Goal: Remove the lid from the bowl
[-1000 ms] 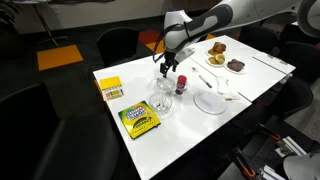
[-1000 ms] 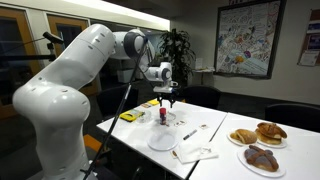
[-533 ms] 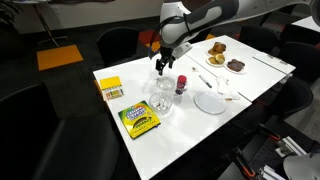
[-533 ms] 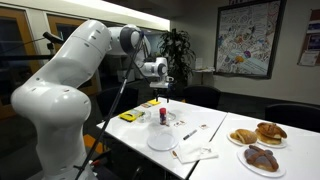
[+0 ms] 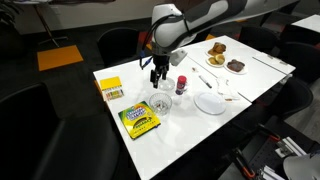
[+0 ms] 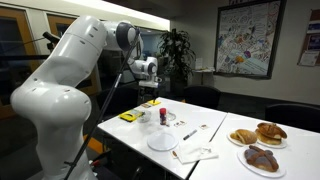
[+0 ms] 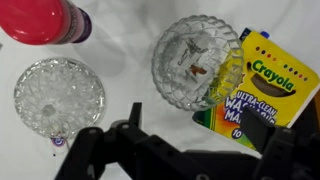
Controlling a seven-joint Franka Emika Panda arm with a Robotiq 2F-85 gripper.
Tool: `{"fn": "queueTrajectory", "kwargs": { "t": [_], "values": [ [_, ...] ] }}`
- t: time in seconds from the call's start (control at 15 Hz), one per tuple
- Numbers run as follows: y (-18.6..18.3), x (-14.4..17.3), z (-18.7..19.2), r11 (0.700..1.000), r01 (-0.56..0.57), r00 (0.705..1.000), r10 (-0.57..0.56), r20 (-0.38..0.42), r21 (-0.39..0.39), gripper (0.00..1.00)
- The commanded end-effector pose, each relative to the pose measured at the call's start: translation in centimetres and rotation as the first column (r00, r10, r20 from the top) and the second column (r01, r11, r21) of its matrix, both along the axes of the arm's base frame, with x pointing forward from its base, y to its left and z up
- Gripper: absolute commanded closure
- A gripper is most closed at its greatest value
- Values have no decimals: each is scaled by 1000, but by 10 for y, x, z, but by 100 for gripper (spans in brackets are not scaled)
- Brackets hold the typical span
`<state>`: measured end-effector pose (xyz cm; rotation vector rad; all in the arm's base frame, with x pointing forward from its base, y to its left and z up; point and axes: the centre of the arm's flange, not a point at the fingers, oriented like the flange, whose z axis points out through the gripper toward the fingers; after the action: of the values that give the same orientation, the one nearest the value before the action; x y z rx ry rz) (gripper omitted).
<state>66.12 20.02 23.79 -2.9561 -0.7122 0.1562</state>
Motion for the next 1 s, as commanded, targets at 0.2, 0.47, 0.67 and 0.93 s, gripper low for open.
{"fn": "queueTrajectory", "kwargs": {
  "t": [0.2,0.47,0.67,0.93],
  "values": [
    [10,-45,-32,1000,-18,996,19,-89,13,0],
    [9,-57,-52,1000,-8,997,6,-82,-16,0],
    [10,-59,-63,999,-33,999,33,5,-38,0],
    [13,-60,-75,998,-54,996,57,66,-44,0]
  ]
}}
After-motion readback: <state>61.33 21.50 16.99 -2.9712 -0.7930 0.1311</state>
